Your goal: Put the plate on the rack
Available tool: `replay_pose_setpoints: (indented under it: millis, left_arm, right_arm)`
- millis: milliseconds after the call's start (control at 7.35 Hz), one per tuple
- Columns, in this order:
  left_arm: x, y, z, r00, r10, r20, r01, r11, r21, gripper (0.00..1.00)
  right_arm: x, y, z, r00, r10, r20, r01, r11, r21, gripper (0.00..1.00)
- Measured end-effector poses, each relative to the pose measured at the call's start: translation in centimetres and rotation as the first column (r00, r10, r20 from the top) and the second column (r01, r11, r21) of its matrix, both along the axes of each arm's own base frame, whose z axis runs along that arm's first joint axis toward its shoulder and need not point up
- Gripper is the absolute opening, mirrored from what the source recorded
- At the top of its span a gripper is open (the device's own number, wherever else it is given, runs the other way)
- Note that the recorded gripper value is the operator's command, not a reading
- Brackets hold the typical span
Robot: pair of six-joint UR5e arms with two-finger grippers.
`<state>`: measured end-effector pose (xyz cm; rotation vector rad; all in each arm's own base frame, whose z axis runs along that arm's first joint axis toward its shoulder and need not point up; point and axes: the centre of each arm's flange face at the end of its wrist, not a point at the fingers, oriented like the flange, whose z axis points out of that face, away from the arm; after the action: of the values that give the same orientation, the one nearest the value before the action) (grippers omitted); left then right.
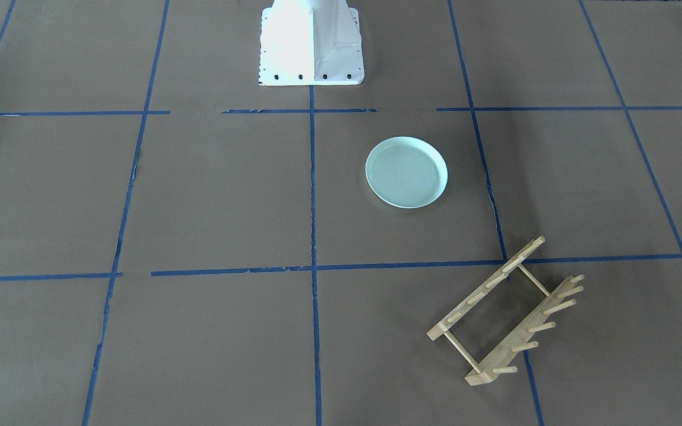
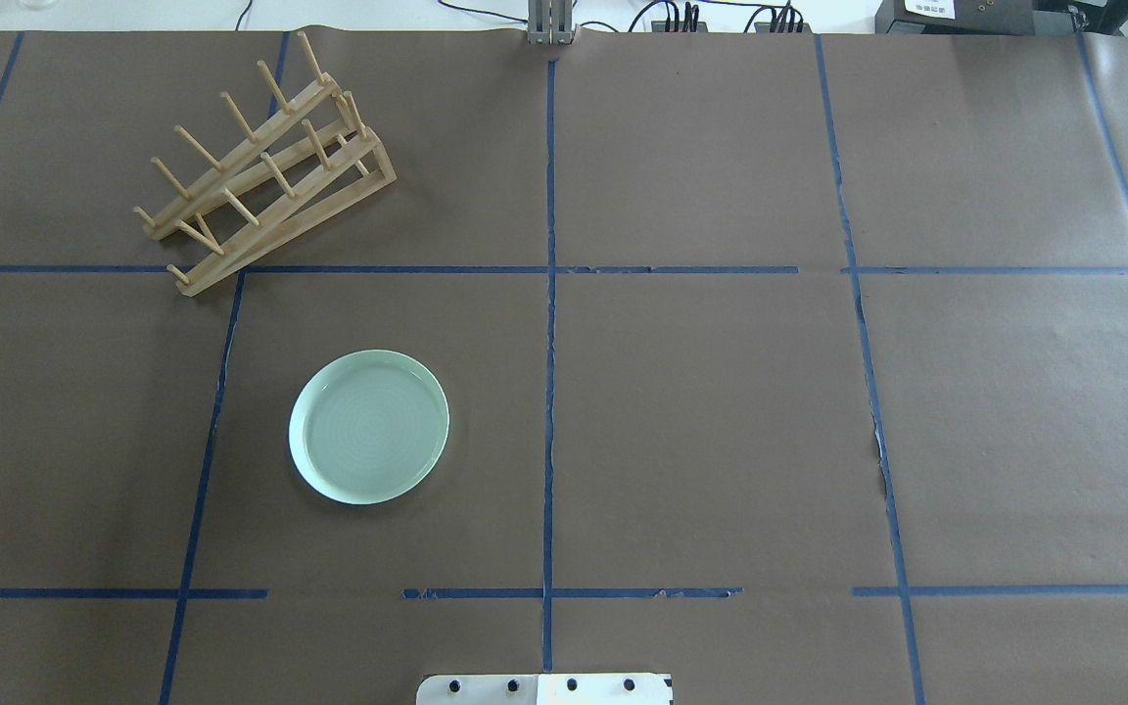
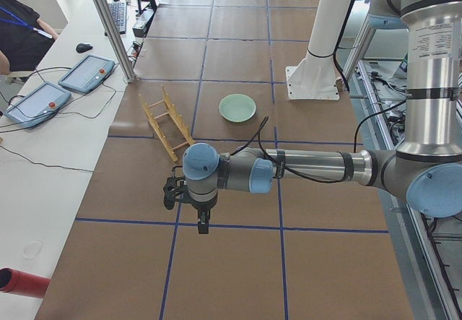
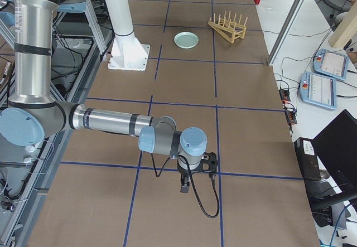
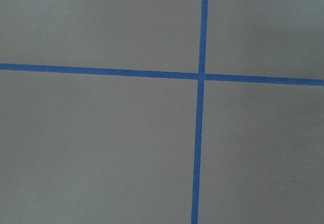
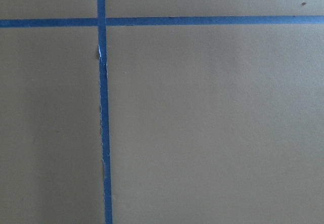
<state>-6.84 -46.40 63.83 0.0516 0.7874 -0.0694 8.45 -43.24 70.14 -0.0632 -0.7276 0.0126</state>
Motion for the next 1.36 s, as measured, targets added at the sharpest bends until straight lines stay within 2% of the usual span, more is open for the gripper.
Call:
replay_pose_setpoints:
  millis: [272, 544, 816, 1088, 1360]
  left_arm:
    - [0.1, -0.5, -0.9, 1.000, 0.000, 0.000, 0.000, 1.000, 0.014, 1.00]
    - [1.3, -1.8, -4.2, 1.000, 0.016, 0.000, -0.016, 0.997, 0.071, 1.00]
    - [4.3, -4.0, -11.2, 1.000, -0.001, -0.021, 0.004, 0.992, 0.129, 1.00]
    - [9.4, -5.9, -19.1, 0.997, -0.024, -0.069, 0.034, 0.988, 0.150, 1.00]
    - [16.0, -5.9, -28.1, 0.991, -0.026, -0.128, 0.043, 0.991, 0.126, 1.00]
  right_arm:
    - [0.0, 0.0, 0.0, 1.000, 0.000, 0.000, 0.000, 1.000, 0.000, 1.00]
    - [0.0, 0.0, 0.0, 1.000, 0.000, 0.000, 0.000, 1.000, 0.000, 1.00]
    - [0.0, 0.0, 0.0, 1.000, 0.000, 0.000, 0.000, 1.000, 0.000, 1.00]
    - [0.0, 0.0, 0.0, 1.000, 0.000, 0.000, 0.000, 1.000, 0.000, 1.00]
    - [0.0, 0.0, 0.0, 1.000, 0.001, 0.000, -0.001, 1.000, 0.000, 1.00]
